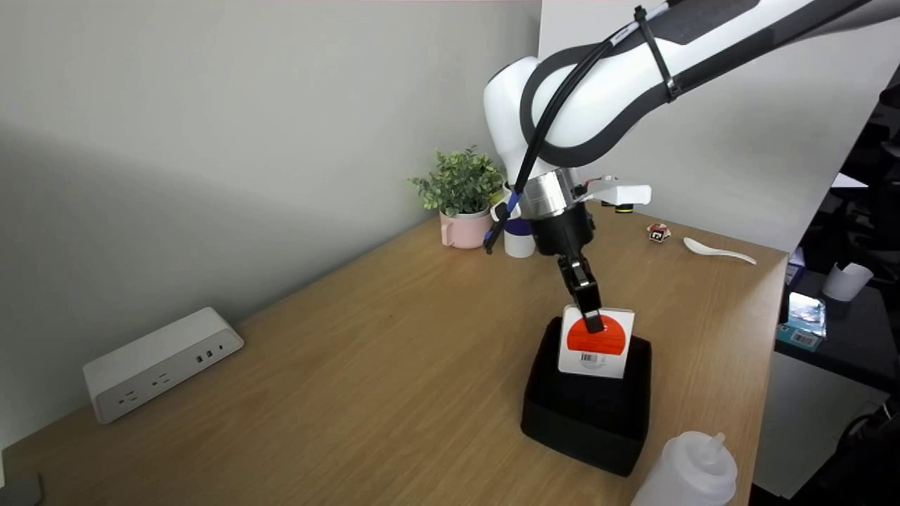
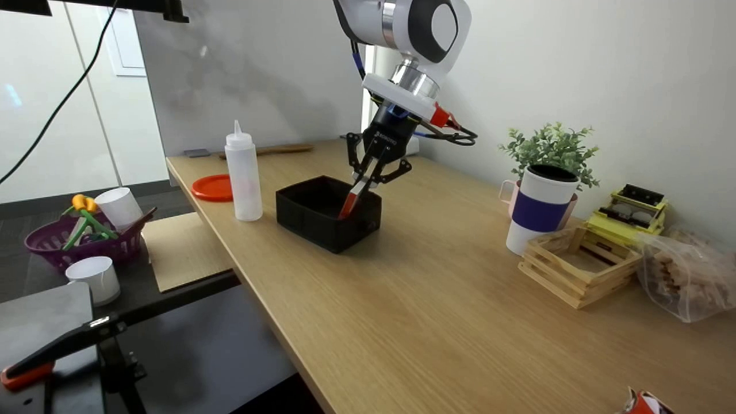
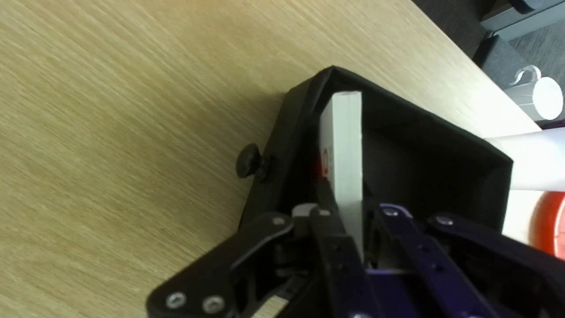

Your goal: Remove the white and orange book from the black box and put it on the table

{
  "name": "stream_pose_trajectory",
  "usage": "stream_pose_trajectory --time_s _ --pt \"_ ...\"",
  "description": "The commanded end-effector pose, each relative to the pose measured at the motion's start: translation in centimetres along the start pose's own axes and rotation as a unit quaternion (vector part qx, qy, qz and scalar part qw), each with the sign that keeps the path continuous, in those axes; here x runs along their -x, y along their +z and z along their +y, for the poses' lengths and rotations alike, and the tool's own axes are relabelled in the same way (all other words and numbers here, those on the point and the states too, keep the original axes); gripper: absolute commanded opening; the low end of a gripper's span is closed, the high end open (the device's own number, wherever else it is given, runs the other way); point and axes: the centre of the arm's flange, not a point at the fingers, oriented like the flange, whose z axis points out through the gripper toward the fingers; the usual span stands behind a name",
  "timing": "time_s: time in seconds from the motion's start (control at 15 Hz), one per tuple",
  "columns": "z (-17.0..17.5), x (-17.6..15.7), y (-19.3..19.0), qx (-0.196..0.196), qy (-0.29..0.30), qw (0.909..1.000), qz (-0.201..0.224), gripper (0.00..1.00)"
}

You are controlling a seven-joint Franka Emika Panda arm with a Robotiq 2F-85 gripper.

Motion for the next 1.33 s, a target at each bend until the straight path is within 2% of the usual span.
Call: stream_pose_trajectory --time_s 0.0,0.27,0.53,1.27 --pt "-1.4 0.4 -0.5 -0.017 0.009 0.9998 -0.001 0.04" --pt "-3.2 0.5 -0.6 -0.024 0.014 0.9996 0.005 0.04" --pt "-4.8 0.8 -1.0 -0.015 0.026 0.9995 0.010 0.04" --pt "-10.0 4.6 -5.6 0.051 0.092 0.9935 0.044 0.04"
